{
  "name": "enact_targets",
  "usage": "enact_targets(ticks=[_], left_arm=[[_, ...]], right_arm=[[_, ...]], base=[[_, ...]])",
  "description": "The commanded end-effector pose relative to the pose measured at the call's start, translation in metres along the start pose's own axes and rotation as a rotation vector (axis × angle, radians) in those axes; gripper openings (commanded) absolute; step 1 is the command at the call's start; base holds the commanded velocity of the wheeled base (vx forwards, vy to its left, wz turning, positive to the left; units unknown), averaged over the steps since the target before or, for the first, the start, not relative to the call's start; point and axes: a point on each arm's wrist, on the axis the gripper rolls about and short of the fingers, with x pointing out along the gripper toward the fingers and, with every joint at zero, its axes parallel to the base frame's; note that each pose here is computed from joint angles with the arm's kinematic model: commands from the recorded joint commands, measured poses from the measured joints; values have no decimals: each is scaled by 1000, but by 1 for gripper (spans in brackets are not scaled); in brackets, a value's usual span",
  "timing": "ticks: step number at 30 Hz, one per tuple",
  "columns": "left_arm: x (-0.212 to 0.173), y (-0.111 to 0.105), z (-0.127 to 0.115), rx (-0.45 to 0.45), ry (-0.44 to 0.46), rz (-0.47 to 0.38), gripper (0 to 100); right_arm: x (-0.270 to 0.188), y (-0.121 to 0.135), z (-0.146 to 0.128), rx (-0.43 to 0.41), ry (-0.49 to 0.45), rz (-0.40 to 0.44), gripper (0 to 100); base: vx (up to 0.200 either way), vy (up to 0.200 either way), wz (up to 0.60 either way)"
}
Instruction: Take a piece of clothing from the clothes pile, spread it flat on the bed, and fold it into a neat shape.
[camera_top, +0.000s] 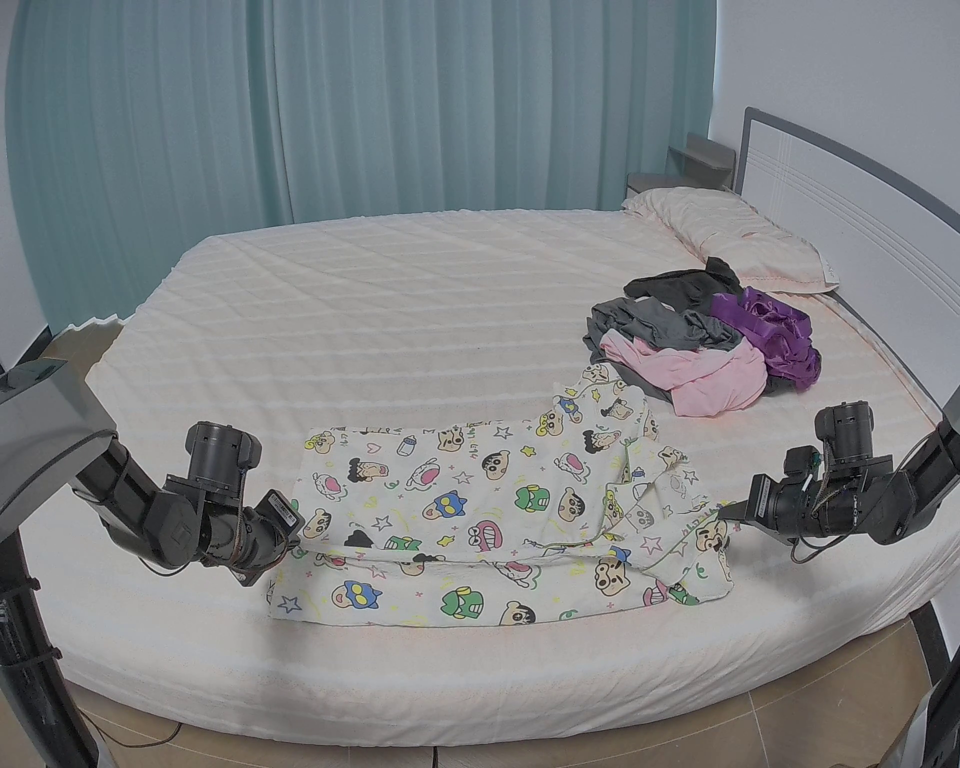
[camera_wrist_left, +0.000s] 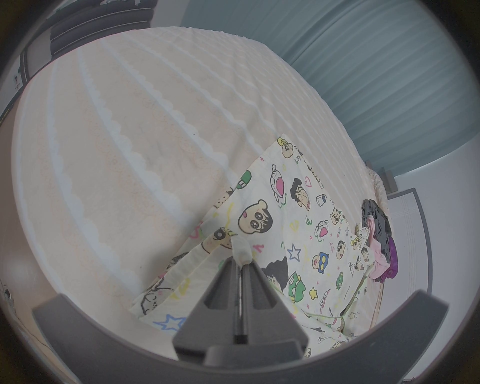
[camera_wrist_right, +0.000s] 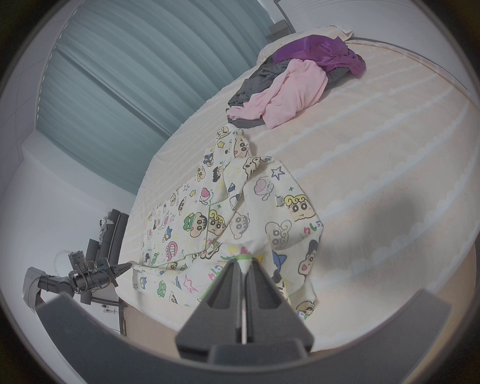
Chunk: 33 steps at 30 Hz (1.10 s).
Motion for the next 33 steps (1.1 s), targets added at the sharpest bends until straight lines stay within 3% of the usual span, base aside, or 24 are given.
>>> enact_targets(ticks=[1,13,28,29,33], left_arm=[[11,-1,1,-1,5,8,0],[22,-3,6,-7,-2,11,0],[30,-8,13,-30,0,19,0],[30,-8,13,-34,1,20,100],[29,-9,14,-45,-1,17,100]], right_arm=[[8,-1,4,5,1,0,0],[29,-5,14,5,-14,-21,0],[44,0,24,78,-22,-4,0],[44,-1,24,79,-19,-6,100],[46,-2,23,95,-14,-8,100]], base=[[0,0,0],[0,0,0],[0,0,0],[0,0,0],[0,0,0]])
